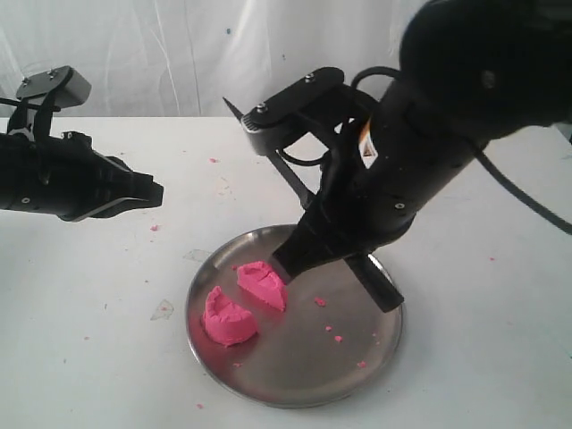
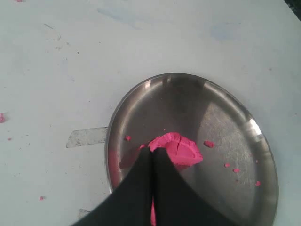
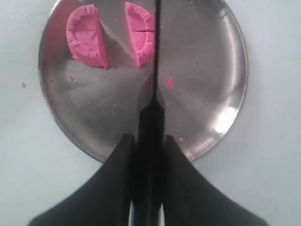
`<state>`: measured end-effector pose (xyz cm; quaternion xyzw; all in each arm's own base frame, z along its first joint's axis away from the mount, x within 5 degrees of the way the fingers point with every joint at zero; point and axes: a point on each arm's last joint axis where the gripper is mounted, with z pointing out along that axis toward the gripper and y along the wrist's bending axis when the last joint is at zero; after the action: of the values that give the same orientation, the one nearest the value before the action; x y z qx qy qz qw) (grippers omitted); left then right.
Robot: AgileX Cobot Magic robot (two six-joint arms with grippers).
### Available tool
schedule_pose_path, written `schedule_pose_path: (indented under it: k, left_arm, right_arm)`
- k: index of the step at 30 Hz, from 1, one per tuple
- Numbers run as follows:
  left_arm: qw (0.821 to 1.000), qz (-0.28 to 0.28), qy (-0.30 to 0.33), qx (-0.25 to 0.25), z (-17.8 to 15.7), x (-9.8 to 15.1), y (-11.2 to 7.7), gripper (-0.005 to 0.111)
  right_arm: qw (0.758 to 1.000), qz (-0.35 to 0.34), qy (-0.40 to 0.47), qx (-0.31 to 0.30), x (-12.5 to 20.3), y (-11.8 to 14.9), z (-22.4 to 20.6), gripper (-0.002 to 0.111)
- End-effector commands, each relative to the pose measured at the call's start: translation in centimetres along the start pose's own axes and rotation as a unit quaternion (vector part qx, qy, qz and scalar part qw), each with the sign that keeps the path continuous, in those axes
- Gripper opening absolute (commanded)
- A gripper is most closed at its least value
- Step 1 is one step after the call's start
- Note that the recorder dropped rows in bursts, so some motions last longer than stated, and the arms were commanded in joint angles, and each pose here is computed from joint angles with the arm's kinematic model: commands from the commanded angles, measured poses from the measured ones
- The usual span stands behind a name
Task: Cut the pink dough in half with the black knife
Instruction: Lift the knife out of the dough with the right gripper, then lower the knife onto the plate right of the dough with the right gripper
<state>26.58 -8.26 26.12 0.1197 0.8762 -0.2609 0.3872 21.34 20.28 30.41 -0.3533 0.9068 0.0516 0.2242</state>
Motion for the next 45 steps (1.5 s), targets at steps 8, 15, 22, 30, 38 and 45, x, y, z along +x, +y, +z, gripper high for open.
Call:
schedule_pose_path:
  k: [8, 15, 22, 30, 38, 45]
  left_arm:
    - [1.000, -0.004, -0.004, 0.005, -0.3, 0.0, -0.2, 0.000]
    - [1.000, -0.004, -0.004, 0.005, -0.3, 0.0, -0.2, 0.000]
    - [1.000, -0.004, -0.004, 0.005, -0.3, 0.0, -0.2, 0.000]
    - [1.000, -0.004, -0.004, 0.005, -0.3, 0.0, -0.2, 0.000]
    - [1.000, -0.004, -0.004, 0.005, -0.3, 0.0, -0.2, 0.000]
    - [1.000, -0.004, -0.004, 0.005, -0.3, 0.0, -0.2, 0.000]
  right_arm:
    - [0.960, 0.197, -0.088, -0.178, 3.4, -3.5, 2.9, 0.000]
    - [0.915, 0.305, -0.093, -0.246, 4.7, -4.7, 5.8, 0.000]
    - [0.891, 0.336, -0.058, -0.301, 5.2, -4.5, 9.1, 0.000]
    - [0.883, 0.361, -0.046, -0.298, 6.3, -4.6, 12.4, 0.000]
    - [0.879, 0.382, -0.033, -0.284, 7.0, -5.7, 14.0, 0.000]
    - [0.876, 0.397, -0.012, -0.275, 7.6, -5.8, 15.5, 0.000]
